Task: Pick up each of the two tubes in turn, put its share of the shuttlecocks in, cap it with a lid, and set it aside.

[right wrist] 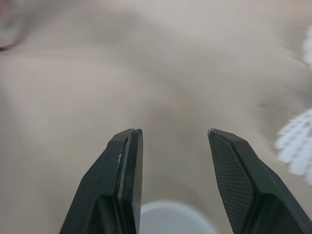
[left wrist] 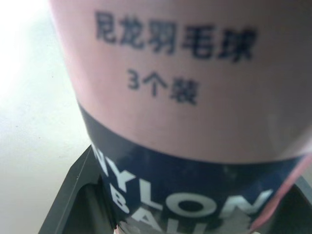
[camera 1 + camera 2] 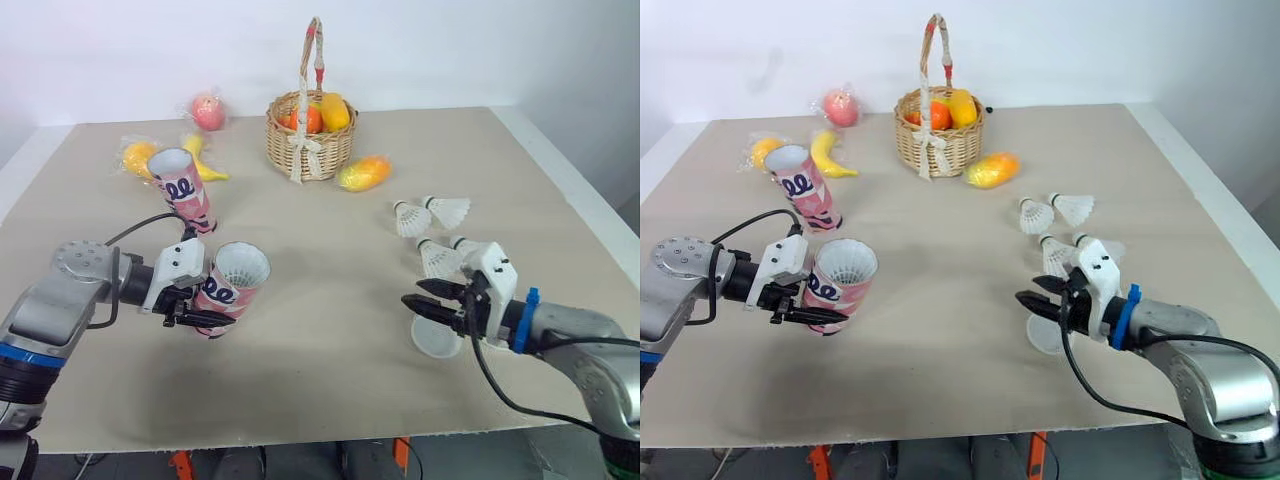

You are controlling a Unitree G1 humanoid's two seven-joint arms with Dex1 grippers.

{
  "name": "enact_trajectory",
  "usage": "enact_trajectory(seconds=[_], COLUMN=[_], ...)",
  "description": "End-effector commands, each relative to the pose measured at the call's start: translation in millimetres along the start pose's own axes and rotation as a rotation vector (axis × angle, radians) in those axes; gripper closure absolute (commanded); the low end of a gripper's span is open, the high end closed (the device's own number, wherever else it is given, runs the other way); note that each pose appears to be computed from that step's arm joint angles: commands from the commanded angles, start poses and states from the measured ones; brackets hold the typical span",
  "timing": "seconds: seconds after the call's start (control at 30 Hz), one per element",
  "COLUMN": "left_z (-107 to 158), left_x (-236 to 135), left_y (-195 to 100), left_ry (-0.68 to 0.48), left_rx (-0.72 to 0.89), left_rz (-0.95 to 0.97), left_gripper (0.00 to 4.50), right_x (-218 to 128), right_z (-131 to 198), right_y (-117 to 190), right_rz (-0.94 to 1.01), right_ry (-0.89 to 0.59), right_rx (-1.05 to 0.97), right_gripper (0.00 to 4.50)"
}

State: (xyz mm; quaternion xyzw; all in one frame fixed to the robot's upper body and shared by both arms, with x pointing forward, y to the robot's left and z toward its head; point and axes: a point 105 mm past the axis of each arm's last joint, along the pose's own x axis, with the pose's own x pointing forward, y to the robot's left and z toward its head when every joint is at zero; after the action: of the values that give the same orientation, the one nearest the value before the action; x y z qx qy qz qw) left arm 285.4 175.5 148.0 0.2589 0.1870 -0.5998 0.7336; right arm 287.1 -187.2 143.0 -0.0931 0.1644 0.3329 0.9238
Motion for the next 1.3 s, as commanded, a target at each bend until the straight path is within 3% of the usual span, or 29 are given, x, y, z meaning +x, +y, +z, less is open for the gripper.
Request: enact_trajectory(seconds=[0.03,0.6,1.03,1.3], left_z=[-12.0,-8.5,-10.5,-10.8], left_x=[7.5,3.1,2.3,3.0], left_y=[-7.6,-7.5,-8.6,-9.5], left_ry=[0.035,0.040,0.042,0.042], left_rx=[-0.039,-0.045,-0.047,-0.048], left_rz=[-0.044,-0.037,-0.040,-0.045], left_gripper=[1.83,1.83,1.83,1.83], right_x=[2.4,31.8,41.7,38.1], right_z=[1.8,7.7,22.0,17.0], right_y=[-19.4,-38.4,-20.8,-31.4], right_rz=[-0.125,-0.319,-0.330,-0.489], right_ry=[0.010,0.054,0.024,0.062], right_rx=[-0.026,-0.046,-0.130,-0.158], right_gripper=[2.15,2.15,2.15,2.15])
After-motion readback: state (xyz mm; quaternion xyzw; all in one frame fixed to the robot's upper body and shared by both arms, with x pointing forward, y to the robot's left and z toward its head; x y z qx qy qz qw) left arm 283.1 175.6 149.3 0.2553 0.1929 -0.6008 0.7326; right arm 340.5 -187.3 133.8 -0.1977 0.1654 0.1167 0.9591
